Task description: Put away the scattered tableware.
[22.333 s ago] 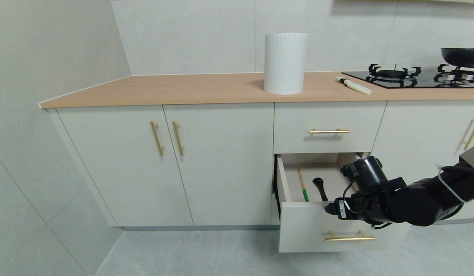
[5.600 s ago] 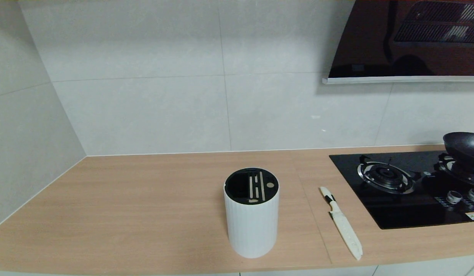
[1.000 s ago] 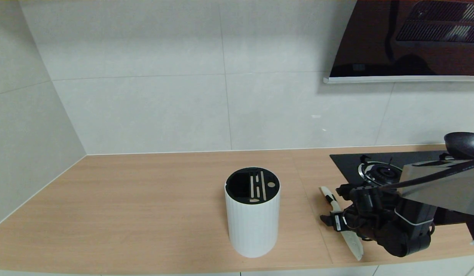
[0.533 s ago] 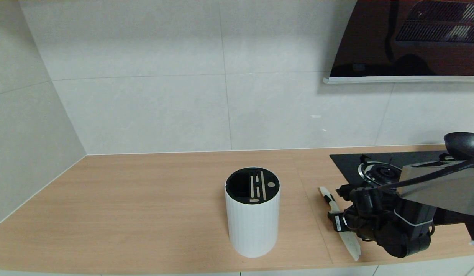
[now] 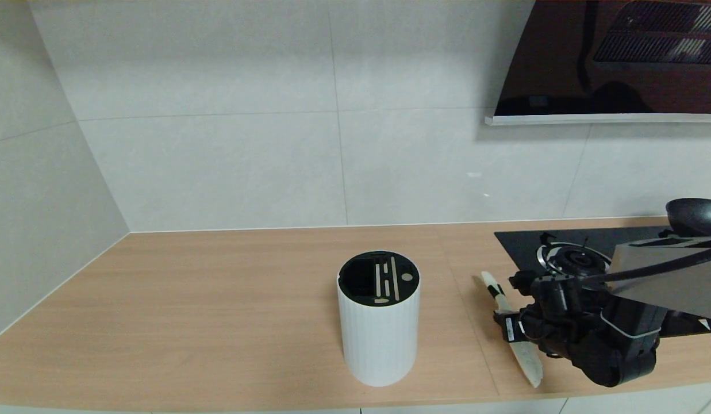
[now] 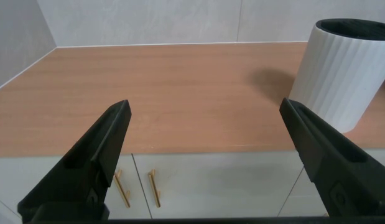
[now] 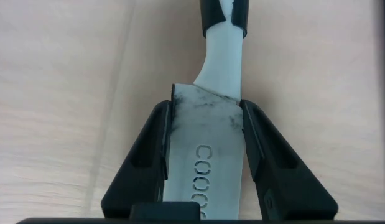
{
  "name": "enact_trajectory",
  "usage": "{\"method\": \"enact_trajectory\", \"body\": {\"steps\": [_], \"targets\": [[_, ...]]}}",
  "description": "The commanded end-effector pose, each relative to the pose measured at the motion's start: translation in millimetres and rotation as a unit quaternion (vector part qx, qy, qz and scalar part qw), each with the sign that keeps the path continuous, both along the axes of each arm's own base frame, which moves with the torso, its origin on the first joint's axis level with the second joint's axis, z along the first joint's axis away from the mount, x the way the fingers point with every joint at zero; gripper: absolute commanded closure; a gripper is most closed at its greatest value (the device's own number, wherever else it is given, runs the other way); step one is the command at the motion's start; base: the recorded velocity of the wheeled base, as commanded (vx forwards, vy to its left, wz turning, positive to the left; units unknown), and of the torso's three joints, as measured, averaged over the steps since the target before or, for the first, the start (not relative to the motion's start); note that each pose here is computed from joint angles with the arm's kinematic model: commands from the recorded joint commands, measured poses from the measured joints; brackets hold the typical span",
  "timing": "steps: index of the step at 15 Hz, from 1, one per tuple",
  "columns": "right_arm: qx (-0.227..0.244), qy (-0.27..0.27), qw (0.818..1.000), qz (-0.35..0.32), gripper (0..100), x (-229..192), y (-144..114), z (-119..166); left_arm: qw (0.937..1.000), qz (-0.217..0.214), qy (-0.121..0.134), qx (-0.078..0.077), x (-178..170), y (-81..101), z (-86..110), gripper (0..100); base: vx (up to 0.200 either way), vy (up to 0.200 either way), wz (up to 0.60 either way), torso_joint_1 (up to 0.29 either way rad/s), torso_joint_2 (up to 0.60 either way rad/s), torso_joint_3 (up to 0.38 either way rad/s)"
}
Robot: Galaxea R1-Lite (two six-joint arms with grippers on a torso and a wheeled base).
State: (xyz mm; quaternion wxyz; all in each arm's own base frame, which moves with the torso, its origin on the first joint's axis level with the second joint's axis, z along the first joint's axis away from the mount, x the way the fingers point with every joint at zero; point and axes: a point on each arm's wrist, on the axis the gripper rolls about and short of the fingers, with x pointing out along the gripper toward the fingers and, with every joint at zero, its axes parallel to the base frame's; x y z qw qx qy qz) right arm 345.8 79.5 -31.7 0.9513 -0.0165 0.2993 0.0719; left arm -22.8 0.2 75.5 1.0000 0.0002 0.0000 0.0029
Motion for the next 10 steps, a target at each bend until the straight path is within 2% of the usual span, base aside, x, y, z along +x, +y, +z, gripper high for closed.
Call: {"method": "enact_trajectory", "body": {"steps": [1,3,5,7,8,9,10], "targets": [[0.012,-0.070,0.997,0.015,100,-16,4,44,1.0000,0.000,0.000,0.002,0,0.0,0.0,0,0.000,0.000,0.00,0.000,0.00,0.000],[0.020,-0.106,0.994,0.019,100,-25,4,64,1.0000,0.000,0.001,0.004,0,0.0,0.0,0,0.000,0.000,0.00,0.000,0.00,0.000],[0.029,-0.154,0.987,0.019,100,-32,2,98,0.9999,-0.001,-0.003,0.010,0,-0.1,0.6,0,0.000,0.000,0.00,0.000,0.00,0.000],[0.035,-0.194,0.980,0.011,100,-39,0,130,0.9987,-0.009,-0.050,0.000,-9,-0.4,27.2,0,0.000,0.000,0.00,0.000,0.00,0.000],[0.036,-0.216,0.976,0.005,100,-44,-1,152,0.9980,-0.038,-0.050,-0.005,-12,-1.6,37.8,0,0.000,0.000,0.00,0.000,0.00,0.000],[0.039,-0.225,0.974,0.005,100,-47,-2,171,0.9955,-0.089,-0.032,-0.004,-12,-3.2,52.2,0,0.000,0.000,0.00,0.000,0.00,0.000],[0.043,-0.235,0.971,0.011,100,-49,1,193,0.9894,-0.145,0.008,-0.010,-5,-5.4,68.7,0,0.000,0.000,0.00,0.000,0.00,0.000]]}}
